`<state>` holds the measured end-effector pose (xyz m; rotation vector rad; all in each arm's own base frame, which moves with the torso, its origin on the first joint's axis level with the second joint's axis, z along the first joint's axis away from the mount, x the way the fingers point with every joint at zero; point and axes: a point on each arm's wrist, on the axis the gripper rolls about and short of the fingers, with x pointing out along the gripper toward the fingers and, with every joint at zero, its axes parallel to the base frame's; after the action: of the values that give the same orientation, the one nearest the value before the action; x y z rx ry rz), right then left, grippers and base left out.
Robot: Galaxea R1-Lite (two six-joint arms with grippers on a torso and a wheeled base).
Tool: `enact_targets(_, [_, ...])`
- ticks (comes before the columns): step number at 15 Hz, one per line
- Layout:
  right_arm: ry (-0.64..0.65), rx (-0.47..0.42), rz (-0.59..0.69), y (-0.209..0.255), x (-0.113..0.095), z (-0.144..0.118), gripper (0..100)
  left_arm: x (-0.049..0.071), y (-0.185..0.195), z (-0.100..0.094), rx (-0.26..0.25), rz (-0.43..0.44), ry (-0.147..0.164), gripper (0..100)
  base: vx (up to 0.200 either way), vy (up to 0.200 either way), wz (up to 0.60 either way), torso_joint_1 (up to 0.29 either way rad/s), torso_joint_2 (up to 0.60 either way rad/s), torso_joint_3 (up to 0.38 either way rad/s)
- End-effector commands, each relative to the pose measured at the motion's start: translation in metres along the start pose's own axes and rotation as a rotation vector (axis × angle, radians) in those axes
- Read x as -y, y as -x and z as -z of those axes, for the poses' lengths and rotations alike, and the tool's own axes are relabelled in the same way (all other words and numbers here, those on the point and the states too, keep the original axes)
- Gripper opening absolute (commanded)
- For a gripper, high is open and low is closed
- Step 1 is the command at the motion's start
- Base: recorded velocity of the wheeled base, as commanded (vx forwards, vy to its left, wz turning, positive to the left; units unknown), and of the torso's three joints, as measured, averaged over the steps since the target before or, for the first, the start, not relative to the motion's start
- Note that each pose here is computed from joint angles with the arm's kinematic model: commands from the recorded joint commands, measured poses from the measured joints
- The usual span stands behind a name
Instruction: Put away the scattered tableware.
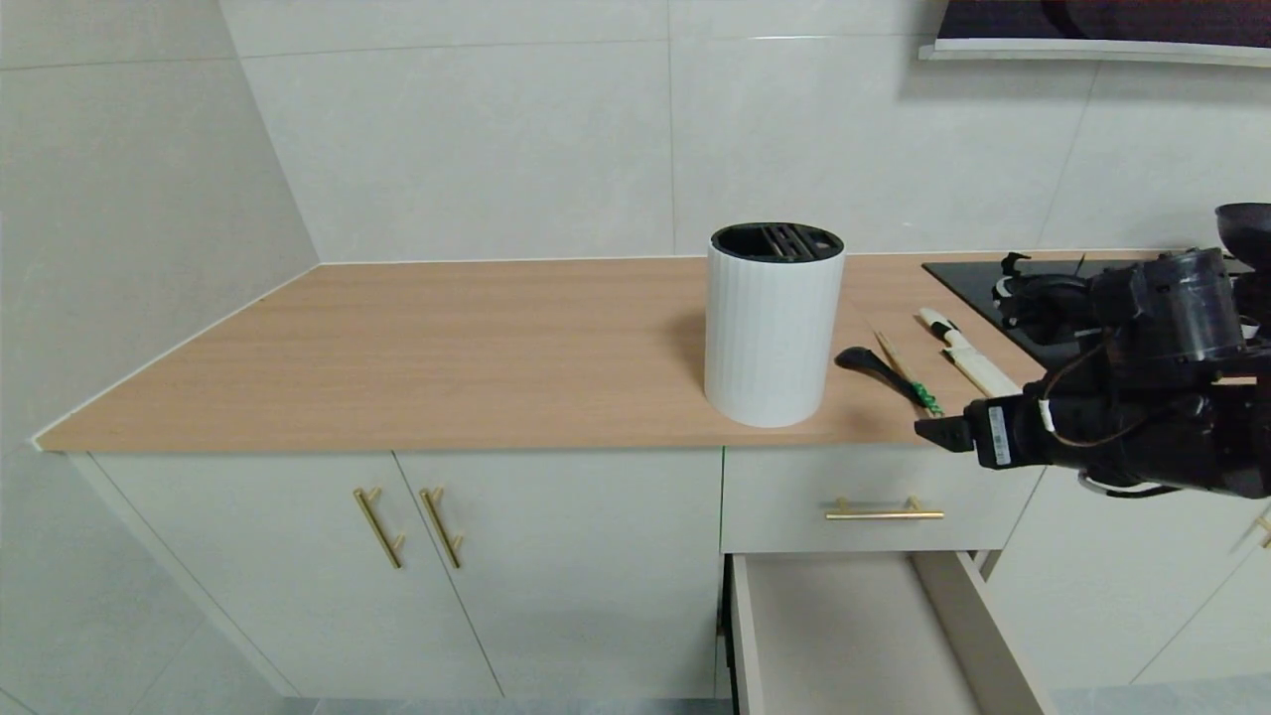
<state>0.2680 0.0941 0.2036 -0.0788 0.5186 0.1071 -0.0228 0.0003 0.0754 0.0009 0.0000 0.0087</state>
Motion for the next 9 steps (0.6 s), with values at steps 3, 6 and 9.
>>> enact_targets(3, [-0.022, -0.031, 0.058, -0.051, 0.008, -0.008, 100, 0.000, 0.000, 0.000, 0.000, 0.000, 0.001, 100, 0.000, 0.000, 0.00, 0.000, 0.00, 0.000])
enact_targets(6, [-0.045, 0.010, 0.083, -0.078, 0.013, -0.004, 100, 0.000, 0.000, 0.000, 0.000, 0.000, 0.001, 100, 0.000, 0.000, 0.00, 0.000, 0.00, 0.000])
enact_targets(9, [-0.058, 0.026, 0.108, -0.100, 0.019, 0.002, 100, 0.000, 0.000, 0.000, 0.000, 0.000, 0.001, 100, 0.000, 0.000, 0.00, 0.000, 0.00, 0.000])
